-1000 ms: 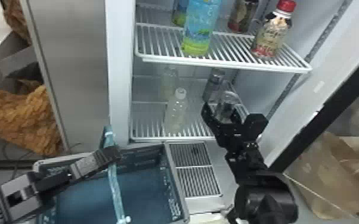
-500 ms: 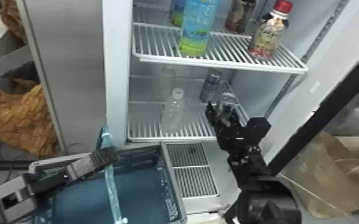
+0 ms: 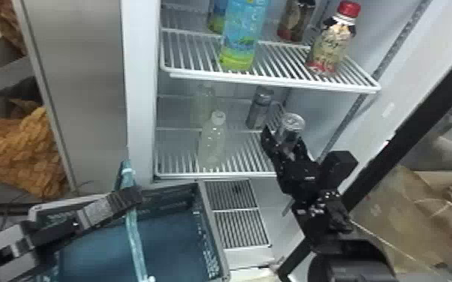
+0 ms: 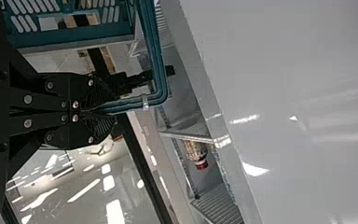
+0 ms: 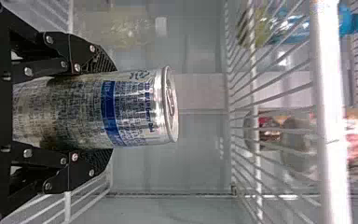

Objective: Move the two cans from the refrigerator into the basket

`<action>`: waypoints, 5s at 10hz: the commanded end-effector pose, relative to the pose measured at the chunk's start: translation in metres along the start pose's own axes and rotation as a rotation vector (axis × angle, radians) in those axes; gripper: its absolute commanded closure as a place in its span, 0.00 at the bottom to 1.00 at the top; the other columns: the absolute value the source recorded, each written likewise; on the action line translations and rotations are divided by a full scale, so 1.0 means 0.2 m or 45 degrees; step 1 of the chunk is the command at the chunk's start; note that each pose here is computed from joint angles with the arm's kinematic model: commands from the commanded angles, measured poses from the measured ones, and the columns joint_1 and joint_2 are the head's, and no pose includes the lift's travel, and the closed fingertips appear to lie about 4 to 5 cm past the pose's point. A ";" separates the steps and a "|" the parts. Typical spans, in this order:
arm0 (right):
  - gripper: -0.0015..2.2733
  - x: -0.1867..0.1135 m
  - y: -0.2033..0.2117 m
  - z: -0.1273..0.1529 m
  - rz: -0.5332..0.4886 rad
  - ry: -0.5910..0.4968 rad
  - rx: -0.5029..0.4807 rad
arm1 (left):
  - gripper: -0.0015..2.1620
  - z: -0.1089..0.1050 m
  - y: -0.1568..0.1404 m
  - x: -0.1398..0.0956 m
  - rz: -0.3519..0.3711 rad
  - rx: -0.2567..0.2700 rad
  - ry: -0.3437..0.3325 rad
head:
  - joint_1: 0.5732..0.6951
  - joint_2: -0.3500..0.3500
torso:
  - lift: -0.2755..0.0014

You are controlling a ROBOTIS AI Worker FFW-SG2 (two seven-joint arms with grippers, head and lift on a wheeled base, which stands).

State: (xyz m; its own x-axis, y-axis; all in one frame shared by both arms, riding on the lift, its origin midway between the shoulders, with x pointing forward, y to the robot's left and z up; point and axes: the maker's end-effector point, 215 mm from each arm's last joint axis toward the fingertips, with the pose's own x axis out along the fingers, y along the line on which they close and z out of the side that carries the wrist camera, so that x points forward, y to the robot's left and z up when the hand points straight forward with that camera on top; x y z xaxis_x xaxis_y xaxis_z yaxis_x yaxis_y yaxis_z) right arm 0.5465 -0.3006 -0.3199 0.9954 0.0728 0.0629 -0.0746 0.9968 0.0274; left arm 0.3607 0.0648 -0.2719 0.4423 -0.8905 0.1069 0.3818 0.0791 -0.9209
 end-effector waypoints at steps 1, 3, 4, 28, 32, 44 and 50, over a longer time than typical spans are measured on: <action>0.56 -0.06 0.09 0.04 0.042 0.001 0.041 | 0.56 0.00 0.00 0.00 0.001 -0.003 0.000 | 1.00 0.09 | 0.20; 0.56 -0.14 0.23 0.07 0.104 0.020 0.093 | 0.56 0.00 0.00 0.00 0.001 -0.003 0.000 | 1.00 0.12 | 0.20; 0.56 -0.18 0.29 0.06 0.131 0.038 0.125 | 0.56 0.00 0.00 0.00 0.001 -0.003 0.000 | 1.00 0.13 | 0.20; 0.05 -0.59 1.36 -0.08 0.707 0.339 0.582 | 0.56 0.00 0.01 -0.01 0.003 -0.008 -0.007 | 1.00 0.63 | 0.20; 0.05 -0.51 0.85 0.05 0.458 0.207 0.451 | 0.56 -0.01 0.01 -0.01 0.004 -0.014 -0.006 | 1.00 0.42 | 0.20; 0.05 -0.45 0.11 0.18 0.090 0.069 0.163 | 0.56 -0.01 0.00 0.00 -0.002 -0.010 -0.003 | 1.00 0.09 | 0.20; 0.05 -0.23 -0.06 0.08 -0.007 0.050 0.115 | 0.56 -0.01 0.00 0.01 -0.003 -0.006 0.003 | 1.00 0.05 | 0.20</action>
State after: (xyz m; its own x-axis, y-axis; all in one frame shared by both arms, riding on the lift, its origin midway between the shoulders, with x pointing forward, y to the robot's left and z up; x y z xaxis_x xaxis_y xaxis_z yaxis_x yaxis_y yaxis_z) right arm 0.4941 -0.3138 -0.3063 0.9969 0.0762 0.0177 -0.0778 0.9895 0.1217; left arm 0.3606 0.0620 -0.2724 0.4396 -0.8916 0.1084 0.3790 0.0747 -0.9224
